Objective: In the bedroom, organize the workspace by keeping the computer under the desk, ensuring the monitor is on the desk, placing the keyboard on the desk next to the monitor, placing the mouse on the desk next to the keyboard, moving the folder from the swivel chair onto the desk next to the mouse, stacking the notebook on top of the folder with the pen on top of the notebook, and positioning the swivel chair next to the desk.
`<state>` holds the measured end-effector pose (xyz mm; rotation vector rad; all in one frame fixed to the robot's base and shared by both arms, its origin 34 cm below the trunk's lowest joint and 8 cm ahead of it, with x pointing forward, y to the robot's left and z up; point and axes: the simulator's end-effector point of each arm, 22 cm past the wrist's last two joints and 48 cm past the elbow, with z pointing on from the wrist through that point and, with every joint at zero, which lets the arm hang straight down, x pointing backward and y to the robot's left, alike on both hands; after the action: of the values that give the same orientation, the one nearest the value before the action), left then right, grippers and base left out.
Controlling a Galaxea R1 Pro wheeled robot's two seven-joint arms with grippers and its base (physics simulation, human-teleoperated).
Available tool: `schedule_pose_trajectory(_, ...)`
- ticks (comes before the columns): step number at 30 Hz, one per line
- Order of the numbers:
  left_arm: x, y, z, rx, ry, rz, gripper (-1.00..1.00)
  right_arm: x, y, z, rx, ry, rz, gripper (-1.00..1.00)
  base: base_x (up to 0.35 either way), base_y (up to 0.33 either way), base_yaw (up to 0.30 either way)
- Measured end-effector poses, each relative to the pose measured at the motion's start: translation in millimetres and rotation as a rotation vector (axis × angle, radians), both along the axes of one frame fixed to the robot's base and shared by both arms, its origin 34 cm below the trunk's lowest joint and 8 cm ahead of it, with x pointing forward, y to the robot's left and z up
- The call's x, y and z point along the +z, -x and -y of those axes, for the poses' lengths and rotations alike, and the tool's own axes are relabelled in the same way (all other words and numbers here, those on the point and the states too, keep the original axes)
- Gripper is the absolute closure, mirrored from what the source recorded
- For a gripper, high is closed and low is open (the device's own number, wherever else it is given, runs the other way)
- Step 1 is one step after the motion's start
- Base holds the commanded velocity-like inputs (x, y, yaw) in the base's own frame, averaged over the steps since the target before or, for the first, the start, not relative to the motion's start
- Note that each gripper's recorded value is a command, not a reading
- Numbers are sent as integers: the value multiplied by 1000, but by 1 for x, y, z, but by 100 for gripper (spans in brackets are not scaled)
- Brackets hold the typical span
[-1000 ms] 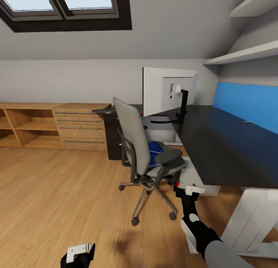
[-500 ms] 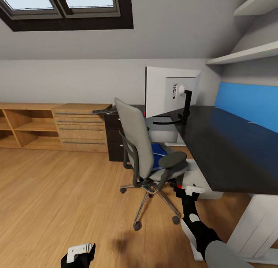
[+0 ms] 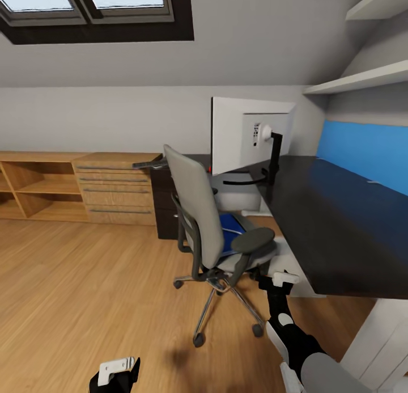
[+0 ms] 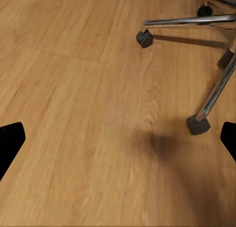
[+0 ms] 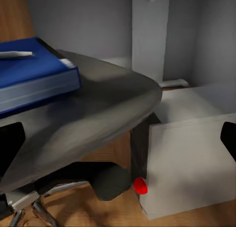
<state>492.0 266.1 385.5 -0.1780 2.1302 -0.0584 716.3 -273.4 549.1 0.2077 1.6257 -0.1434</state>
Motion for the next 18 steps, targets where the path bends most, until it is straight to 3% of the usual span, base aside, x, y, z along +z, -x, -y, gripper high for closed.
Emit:
schedule_pose_trajectory(11,0,0,0,0,0,0,-100,0,0,3,-2,3,-1,-100,70,0,0)
schedule_pose_trajectory(18,0,0,0,1,1,0,-100,0,0,8,-6,10,0,-100,167,0,0)
